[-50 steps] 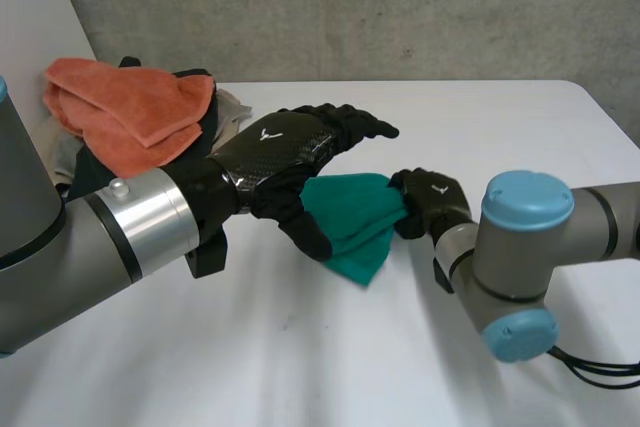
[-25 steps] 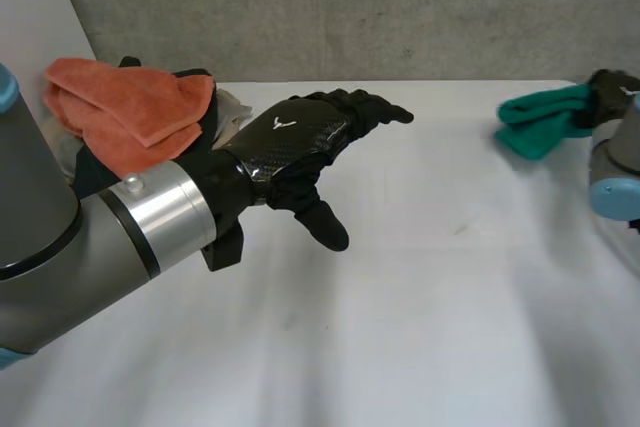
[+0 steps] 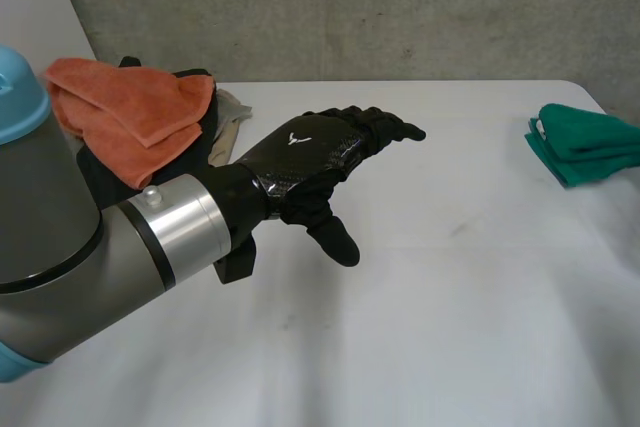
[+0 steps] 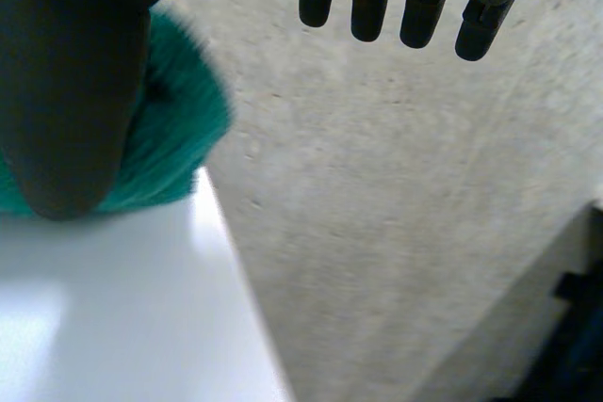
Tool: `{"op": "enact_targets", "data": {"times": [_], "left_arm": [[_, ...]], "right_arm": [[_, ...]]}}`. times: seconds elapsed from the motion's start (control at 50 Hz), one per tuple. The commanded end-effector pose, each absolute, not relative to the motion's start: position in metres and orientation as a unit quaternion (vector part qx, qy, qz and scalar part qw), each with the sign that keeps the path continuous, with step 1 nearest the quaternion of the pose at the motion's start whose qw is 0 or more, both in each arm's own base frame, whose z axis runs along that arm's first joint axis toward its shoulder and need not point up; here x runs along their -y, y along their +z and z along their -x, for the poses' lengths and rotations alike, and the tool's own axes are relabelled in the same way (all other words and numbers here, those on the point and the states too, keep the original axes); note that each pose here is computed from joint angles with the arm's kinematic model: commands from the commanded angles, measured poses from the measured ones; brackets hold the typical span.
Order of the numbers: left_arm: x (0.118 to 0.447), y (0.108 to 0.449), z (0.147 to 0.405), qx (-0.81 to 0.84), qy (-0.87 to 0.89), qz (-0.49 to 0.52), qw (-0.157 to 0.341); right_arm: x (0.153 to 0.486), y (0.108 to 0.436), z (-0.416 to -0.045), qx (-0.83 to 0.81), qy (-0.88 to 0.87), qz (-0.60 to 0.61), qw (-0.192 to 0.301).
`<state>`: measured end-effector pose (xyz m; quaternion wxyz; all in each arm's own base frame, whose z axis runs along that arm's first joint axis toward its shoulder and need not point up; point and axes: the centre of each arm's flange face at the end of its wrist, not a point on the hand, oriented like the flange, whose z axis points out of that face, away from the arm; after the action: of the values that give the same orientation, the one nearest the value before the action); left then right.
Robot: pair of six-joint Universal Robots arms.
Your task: Fold the laundry.
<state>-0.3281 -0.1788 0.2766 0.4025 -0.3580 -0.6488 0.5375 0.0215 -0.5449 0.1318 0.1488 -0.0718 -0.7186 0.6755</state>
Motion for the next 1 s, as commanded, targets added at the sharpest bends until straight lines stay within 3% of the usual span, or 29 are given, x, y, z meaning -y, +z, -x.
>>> {"op": "enact_targets", "data": {"times": [0.02,0.16,0.32,0.4,0.48,0.56,0.66,0.86,0.92,1.0], "left_arm": [[0.179,0.28,0.326,0.647,0.542,0.356,0.401],[0.192,0.302,0.314,0.64,0.589,0.326,0.371],[0.267,0.347,0.258,0.631,0.733,0.159,0.201],[0.335,0.337,0.214,0.634,0.761,0.13,0.042],[0.388,0.3,0.191,0.648,0.74,0.175,-0.049],[0.438,0.257,0.17,0.655,0.721,0.206,-0.09],[0.481,0.21,0.152,0.657,0.719,0.21,-0.084],[0.531,0.15,0.141,0.638,0.745,0.194,-0.04],[0.534,0.147,0.142,0.637,0.748,0.185,-0.029],[0.532,0.183,0.146,0.611,0.773,0.167,-0.042]], "right_arm": [[0.532,0.158,-0.045,0.715,0.672,0.017,0.19],[0.487,0.215,-0.105,0.675,0.726,-0.041,0.13],[0.404,0.272,-0.178,0.522,0.841,-0.137,0.039],[0.357,0.268,-0.209,0.495,0.842,-0.216,-0.011],[0.319,0.244,-0.235,0.524,0.801,-0.283,-0.06],[0.296,0.215,-0.247,0.588,0.739,-0.319,-0.076],[0.28,0.179,-0.251,0.654,0.665,-0.355,-0.064],[0.279,0.162,-0.245,0.671,0.653,-0.35,-0.036],[0.278,0.163,-0.243,0.672,0.654,-0.346,-0.033],[0.279,0.165,-0.239,0.673,0.656,-0.341,-0.027]]}}
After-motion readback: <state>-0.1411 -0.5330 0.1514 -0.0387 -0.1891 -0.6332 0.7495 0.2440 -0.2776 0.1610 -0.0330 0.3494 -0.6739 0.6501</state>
